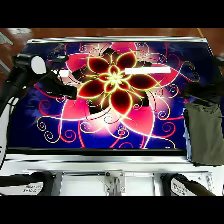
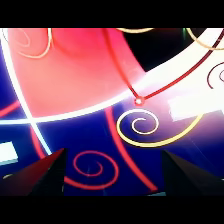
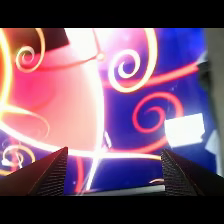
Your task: Fold the shirts.
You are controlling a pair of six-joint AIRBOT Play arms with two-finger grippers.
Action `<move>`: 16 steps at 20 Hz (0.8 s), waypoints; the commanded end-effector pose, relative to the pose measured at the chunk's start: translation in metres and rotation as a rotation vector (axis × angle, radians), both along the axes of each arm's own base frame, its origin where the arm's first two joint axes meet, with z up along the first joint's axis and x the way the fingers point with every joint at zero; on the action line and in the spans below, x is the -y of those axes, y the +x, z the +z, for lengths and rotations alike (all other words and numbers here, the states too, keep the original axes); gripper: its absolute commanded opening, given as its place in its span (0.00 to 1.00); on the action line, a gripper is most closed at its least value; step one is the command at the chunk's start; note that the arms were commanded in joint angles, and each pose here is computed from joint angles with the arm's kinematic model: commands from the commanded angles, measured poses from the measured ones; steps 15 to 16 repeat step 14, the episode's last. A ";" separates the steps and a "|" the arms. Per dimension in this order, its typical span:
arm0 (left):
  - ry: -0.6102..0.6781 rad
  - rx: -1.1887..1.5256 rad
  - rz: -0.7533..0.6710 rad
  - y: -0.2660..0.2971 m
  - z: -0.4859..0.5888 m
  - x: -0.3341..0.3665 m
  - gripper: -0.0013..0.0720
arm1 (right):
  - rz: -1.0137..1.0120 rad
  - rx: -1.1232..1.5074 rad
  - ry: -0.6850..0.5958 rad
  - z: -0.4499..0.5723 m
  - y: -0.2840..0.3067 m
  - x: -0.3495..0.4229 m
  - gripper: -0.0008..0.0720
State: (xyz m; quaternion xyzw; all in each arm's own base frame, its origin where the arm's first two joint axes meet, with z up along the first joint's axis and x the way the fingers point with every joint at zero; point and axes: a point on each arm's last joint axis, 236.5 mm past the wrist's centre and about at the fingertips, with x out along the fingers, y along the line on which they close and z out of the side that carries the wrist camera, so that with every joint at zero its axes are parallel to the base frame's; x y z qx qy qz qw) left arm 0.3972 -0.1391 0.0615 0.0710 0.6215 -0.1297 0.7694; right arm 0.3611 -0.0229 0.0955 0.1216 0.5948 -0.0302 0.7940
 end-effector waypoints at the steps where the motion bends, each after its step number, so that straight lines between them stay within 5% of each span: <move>1: 0.059 -0.059 -0.004 -0.003 -0.019 -0.002 0.91 | 0.133 -0.042 -0.031 -0.012 0.000 -0.050 0.97; 16: 0.054 -0.091 -0.032 -0.010 -0.021 0.001 0.91 | 0.231 -0.039 -0.034 -0.011 -0.005 -0.085 0.97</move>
